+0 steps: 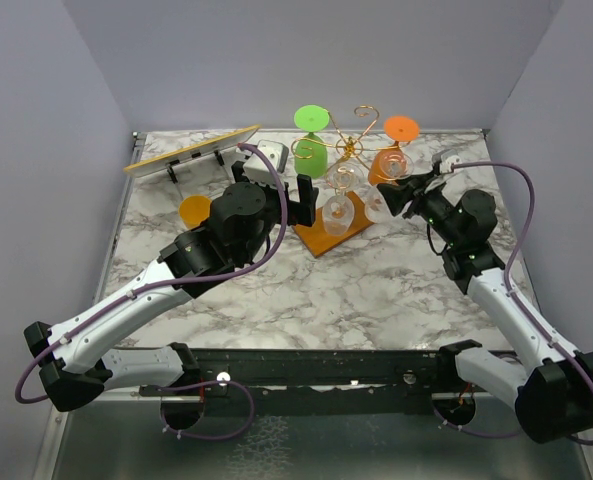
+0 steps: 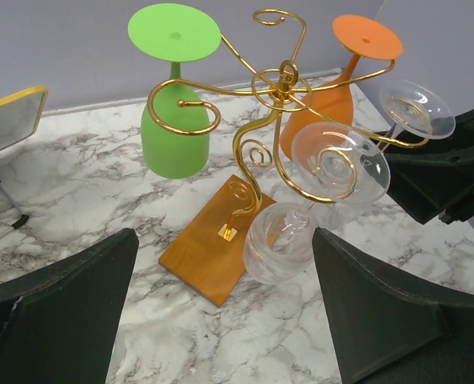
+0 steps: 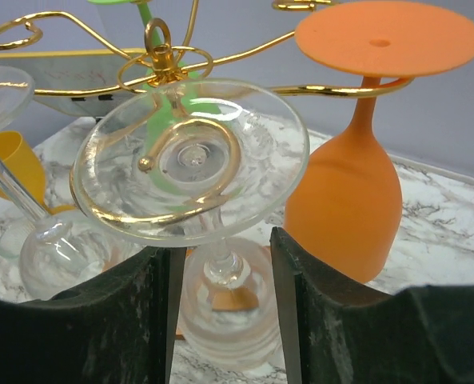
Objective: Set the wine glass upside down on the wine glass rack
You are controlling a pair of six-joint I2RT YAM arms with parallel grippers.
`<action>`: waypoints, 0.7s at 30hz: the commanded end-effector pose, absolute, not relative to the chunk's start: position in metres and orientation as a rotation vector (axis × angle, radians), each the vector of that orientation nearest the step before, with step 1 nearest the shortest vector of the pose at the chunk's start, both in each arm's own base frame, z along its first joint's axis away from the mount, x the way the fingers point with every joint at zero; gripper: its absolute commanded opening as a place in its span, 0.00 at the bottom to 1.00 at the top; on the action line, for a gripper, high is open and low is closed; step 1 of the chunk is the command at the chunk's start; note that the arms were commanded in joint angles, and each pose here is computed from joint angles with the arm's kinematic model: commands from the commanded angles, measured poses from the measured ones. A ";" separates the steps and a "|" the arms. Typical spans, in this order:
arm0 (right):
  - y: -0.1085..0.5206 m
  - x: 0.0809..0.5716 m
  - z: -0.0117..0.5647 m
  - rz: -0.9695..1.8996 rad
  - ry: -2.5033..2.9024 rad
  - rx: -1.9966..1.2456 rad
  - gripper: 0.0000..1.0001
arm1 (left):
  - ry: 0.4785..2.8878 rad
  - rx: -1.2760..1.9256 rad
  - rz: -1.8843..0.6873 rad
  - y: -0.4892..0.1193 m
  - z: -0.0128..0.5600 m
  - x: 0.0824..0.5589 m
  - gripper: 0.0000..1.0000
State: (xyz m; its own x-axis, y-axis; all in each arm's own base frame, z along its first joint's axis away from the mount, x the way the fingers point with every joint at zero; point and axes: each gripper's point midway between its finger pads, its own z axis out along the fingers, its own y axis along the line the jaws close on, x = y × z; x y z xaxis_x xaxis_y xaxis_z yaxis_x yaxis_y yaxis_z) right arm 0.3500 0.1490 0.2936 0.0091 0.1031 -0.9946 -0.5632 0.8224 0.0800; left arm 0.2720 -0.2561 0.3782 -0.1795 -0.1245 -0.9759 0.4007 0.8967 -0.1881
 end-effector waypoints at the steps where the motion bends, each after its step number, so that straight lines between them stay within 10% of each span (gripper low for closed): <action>1: 0.146 0.349 0.310 0.529 1.454 -0.361 0.54 | 1.680 0.211 -0.487 -0.251 0.383 0.270 0.91; 21: 0.120 0.308 0.310 0.545 1.474 -0.158 0.77 | 1.804 0.126 -0.274 -0.208 0.347 0.288 0.95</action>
State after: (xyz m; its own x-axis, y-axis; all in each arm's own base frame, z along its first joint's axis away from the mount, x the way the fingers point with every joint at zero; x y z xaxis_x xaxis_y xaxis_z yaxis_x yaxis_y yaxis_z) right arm 0.3175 0.1306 0.3237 0.0454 0.2078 -0.9771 -0.5015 0.8507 0.1576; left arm 0.2833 -0.2288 0.3658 -0.2186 -0.0800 -0.9725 0.3207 0.9354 -0.1490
